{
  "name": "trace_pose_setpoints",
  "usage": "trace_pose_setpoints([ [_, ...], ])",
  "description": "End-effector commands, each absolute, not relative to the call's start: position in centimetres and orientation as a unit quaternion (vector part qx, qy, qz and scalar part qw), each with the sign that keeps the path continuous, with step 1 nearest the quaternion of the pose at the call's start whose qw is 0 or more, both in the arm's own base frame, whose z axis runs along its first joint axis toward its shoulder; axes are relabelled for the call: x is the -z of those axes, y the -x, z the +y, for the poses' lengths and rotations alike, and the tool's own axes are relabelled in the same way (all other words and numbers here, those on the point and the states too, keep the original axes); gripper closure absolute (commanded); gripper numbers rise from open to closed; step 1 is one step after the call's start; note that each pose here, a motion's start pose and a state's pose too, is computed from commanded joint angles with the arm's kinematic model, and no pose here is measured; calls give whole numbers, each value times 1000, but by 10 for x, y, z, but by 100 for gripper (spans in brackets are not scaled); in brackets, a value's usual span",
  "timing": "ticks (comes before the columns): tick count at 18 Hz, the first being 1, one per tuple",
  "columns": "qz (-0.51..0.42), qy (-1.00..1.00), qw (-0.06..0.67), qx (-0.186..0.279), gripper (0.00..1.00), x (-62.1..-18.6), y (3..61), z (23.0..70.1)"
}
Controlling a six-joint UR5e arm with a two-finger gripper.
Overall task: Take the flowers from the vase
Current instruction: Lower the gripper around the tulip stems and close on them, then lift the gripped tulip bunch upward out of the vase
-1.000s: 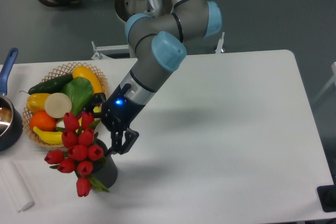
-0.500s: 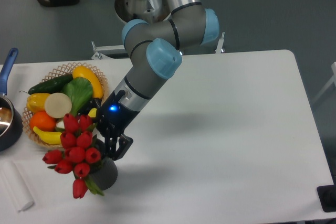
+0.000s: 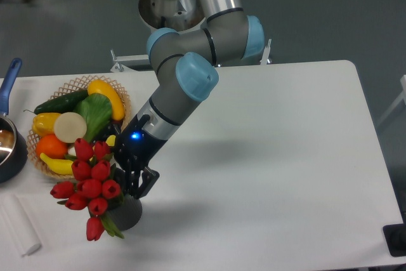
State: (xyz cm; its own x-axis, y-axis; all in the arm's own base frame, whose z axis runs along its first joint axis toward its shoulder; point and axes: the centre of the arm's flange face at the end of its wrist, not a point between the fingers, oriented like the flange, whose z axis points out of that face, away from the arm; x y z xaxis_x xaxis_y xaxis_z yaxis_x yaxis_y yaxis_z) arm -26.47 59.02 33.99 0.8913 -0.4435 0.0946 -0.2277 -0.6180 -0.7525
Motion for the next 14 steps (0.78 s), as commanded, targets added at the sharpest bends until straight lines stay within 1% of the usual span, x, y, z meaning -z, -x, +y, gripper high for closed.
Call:
trace_pose_setpoints([
  [3, 190, 890, 392, 135, 0, -340, 263, 590],
  [5, 190, 890, 392, 133, 12, -341, 263, 589],
  [7, 190, 891, 391, 133, 27, -341, 264, 589],
  [9, 191, 890, 392, 131, 33, -343, 263, 589],
  [10, 191, 890, 393, 131, 39, -344, 263, 589],
  [14, 192, 890, 393, 130, 49, -345, 263, 589],
])
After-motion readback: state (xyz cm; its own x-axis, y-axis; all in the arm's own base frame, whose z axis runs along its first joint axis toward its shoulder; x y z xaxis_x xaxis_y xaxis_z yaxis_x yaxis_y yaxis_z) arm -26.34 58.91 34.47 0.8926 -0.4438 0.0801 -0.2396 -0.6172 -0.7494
